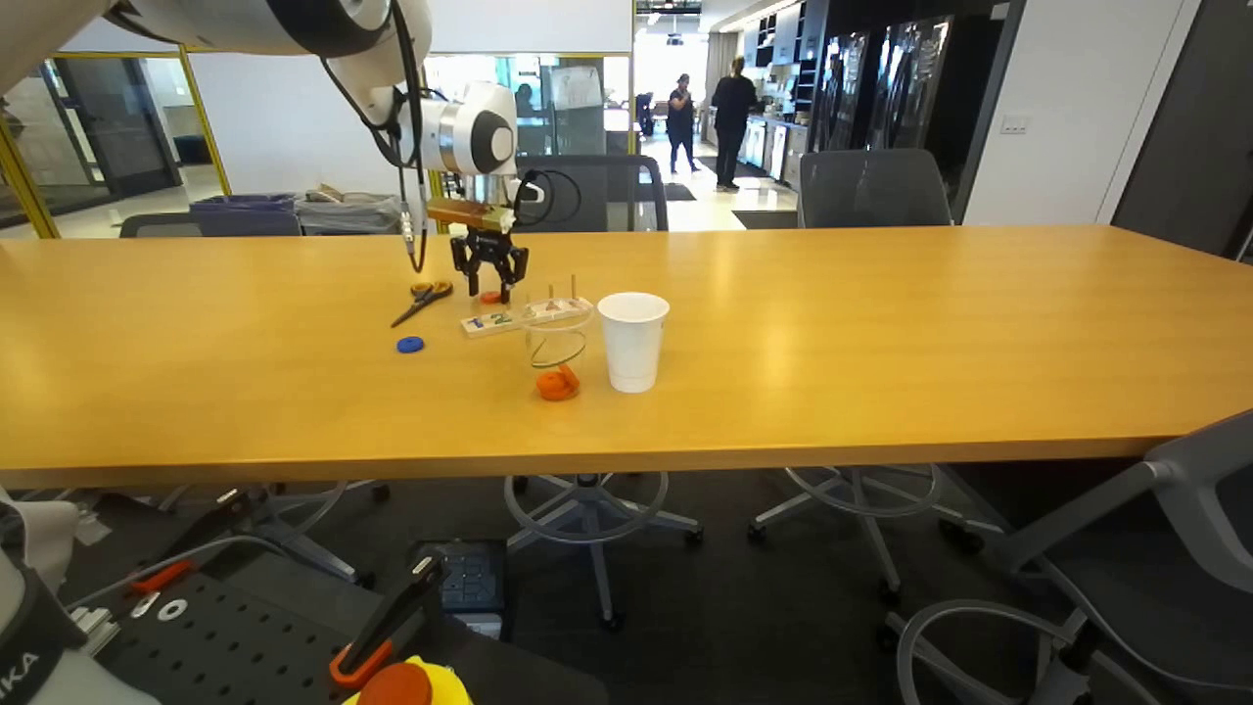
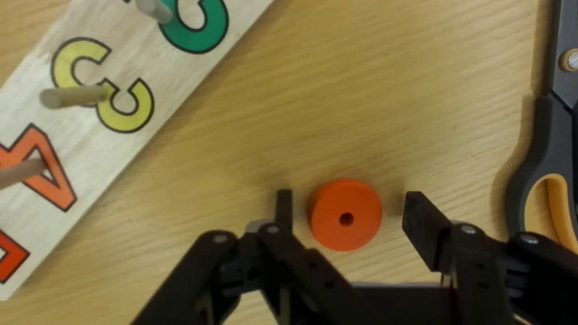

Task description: Put the orange rings on the clear cup

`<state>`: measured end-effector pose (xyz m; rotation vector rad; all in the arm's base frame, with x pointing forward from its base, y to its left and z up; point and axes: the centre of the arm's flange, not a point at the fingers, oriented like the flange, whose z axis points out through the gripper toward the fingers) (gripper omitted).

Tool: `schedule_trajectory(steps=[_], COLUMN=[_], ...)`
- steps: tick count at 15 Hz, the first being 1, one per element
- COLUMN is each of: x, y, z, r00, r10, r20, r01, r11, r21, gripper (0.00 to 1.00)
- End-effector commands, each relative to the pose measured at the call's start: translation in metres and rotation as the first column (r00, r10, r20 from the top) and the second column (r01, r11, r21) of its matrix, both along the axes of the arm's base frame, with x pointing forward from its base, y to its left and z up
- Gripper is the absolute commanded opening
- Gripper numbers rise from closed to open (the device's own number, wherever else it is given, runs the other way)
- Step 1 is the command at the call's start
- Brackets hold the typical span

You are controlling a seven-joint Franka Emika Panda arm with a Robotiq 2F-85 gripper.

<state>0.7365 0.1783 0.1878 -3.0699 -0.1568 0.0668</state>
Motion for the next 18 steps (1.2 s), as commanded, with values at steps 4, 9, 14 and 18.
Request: schedule_trajectory(steps=[4, 9, 14, 18], x=[0.012, 0.000, -0.039, -0.068], y=[-0.006, -0.027, -0.073, -0.115], z=[0.008, 0.032, 0.092, 0.130], r00=[0.999, 0.995, 0.975, 0.952], r10=[-0.023, -0.090, -0.197, -0.287], r20=[0.028, 0.053, 0.101, 0.107], r01=[0.023, 0.093, 0.203, 0.295], r11=[0.999, 0.994, 0.977, 0.953], r21=[-0.027, -0.056, -0.058, -0.067], gripper=[0.19, 0.20, 0.20, 0.20])
